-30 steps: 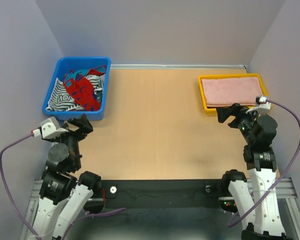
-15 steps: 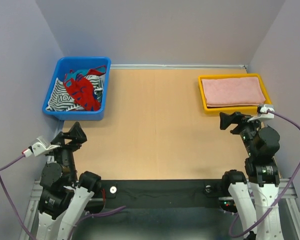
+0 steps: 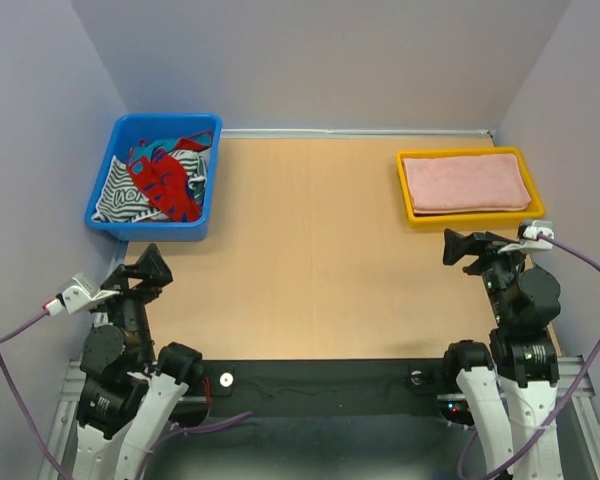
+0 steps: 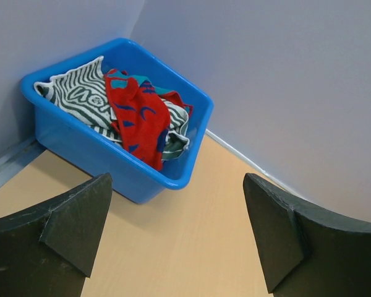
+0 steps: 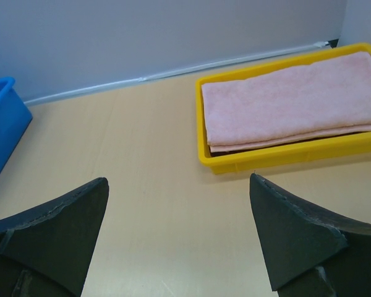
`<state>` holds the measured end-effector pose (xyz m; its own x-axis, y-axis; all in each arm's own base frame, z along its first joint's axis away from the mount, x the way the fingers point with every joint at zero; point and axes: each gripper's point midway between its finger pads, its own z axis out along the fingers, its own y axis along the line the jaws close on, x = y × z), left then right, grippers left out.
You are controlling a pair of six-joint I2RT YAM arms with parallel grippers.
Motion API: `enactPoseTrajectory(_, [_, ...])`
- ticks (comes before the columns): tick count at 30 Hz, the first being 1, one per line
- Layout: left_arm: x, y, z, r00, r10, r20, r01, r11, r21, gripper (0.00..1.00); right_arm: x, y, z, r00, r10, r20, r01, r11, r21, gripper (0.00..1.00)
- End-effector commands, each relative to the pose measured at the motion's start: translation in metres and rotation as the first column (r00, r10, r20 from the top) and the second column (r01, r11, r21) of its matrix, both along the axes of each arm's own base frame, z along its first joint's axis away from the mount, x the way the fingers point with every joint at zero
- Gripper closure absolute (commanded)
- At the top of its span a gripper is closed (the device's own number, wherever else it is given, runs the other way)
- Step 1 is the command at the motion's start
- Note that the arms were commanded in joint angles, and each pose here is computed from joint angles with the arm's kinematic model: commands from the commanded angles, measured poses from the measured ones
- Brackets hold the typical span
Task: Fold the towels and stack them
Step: Neatly place the folded towel into the bin
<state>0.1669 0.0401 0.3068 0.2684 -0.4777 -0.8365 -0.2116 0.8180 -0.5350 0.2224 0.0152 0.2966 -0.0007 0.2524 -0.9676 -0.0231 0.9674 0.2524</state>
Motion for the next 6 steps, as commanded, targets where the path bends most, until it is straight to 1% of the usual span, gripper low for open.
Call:
enactPoseTrajectory(1, [-0.0091, 0.0091, 0.0092, 0.997, 0.036, 0.063, -0.034, 0.999, -0.034, 0.01, -0.0011, -0.0033, 0.0071, 0.999, -0.018, 0.038, 0.018, 1.000, -0.012, 0.00])
enactPoseTrajectory(6, [-0.0086, 0.0088, 0.0093, 0.997, 0.037, 0.062, -0.035, 0.999, -0.033, 0.01, -0.0012, -0.0026, 0.0074, 0.999, -0.013, 0.041, 0.014, 1.000, -0.015, 0.00])
